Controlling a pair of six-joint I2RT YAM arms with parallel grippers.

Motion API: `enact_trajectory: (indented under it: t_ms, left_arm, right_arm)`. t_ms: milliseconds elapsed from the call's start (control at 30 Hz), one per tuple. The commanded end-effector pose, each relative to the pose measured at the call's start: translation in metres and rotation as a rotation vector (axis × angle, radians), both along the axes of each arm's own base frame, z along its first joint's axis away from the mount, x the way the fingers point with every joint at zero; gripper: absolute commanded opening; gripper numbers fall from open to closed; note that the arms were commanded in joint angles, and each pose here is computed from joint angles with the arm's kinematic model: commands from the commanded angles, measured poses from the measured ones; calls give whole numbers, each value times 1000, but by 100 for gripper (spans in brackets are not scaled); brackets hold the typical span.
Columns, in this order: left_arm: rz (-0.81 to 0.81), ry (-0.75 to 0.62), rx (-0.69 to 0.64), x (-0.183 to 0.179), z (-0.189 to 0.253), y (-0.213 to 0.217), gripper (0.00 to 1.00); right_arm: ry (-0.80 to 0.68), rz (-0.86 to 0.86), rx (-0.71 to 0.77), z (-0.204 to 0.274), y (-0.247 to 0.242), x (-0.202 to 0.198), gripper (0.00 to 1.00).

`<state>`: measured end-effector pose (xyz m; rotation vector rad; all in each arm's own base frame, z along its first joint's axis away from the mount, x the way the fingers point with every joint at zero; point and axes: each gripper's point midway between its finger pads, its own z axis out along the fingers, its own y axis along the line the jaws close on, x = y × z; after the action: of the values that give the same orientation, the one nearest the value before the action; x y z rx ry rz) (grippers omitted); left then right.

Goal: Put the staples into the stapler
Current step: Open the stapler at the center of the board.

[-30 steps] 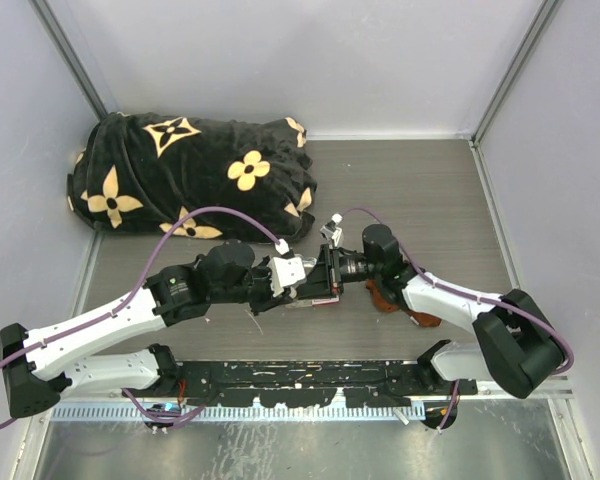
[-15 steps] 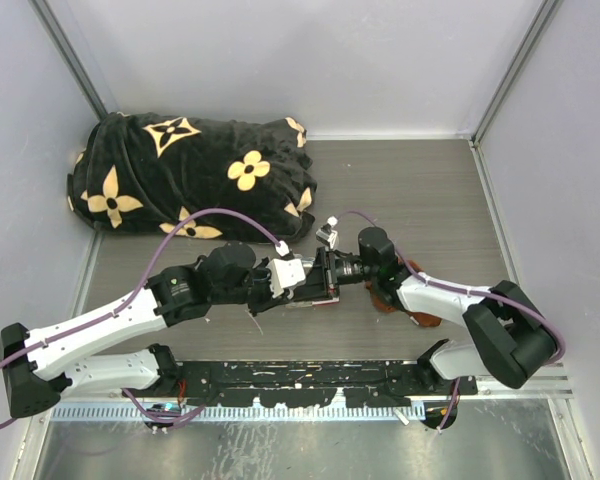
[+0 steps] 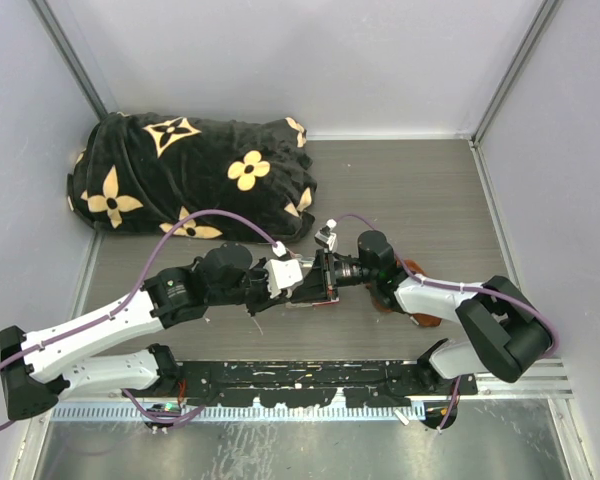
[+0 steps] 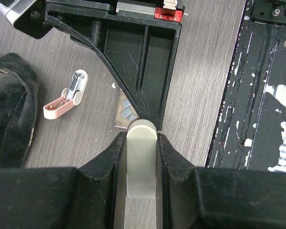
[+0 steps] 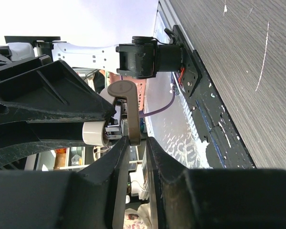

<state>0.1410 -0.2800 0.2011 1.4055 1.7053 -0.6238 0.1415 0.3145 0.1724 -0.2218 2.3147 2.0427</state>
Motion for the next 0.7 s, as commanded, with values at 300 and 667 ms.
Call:
enact_trajectory:
  t_ms: [300,667]
  left_arm:
    - [-44,-58,-147,0,37,-17,0]
    - [-40,-57,-139,0,35,-17,0]
  right_arm:
    - [-69,9,86,29,13,5,25]
    - [-97,3,164,45,19,6,1]
